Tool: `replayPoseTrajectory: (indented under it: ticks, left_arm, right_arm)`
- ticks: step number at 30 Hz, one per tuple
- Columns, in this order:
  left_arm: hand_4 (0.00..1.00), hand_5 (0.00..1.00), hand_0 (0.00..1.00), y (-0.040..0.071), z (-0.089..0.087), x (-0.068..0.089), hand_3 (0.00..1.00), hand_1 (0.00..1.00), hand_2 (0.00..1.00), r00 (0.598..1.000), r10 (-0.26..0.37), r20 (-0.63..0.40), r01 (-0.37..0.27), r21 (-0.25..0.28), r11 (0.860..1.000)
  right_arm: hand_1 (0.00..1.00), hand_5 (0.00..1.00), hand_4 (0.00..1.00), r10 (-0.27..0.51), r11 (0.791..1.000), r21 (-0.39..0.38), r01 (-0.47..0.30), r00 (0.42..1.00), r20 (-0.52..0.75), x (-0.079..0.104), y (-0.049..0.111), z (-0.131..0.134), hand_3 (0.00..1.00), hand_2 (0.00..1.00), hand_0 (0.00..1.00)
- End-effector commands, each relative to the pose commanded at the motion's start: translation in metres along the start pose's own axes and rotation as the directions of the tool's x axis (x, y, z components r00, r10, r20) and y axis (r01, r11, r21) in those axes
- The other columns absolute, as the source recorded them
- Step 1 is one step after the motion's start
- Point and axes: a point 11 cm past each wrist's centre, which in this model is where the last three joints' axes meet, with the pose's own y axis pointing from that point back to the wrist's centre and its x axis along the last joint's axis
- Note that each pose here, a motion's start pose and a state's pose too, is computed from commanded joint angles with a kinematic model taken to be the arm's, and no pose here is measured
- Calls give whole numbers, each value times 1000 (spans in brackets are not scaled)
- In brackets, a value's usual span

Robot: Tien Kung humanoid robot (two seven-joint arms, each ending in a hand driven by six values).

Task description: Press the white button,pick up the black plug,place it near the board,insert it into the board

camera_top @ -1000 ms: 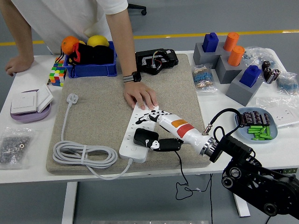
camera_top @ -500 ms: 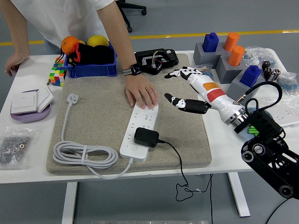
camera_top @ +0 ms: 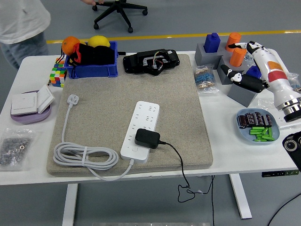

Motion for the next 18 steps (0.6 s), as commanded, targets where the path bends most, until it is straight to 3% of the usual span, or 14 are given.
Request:
replayPoseTrajectory:
  ticks: [10, 13, 18]
  left_arm:
    - [588, 374, 624, 2, 27, -6, 693, 632, 640, 999, -9, 38, 11, -36, 999]
    - [588, 374, 624, 3, 37, -10, 693, 632, 640, 999, -14, 51, 16, -50, 999]
    - [588, 374, 624, 4, 38, -12, 693, 632, 640, 998, -17, 67, 21, -53, 998]
  right_arm:
    - [832, 701, 868, 81, 992, -96, -80, 997, 5, 30, 26, 30, 773, 792, 939]
    - [832, 701, 868, 133, 982, -138, -128, 991, 27, 39, 36, 39, 773, 792, 939]
    - [830, 699, 881, 235, 957, -189, -219, 970, 65, 53, 48, 47, 776, 789, 934]
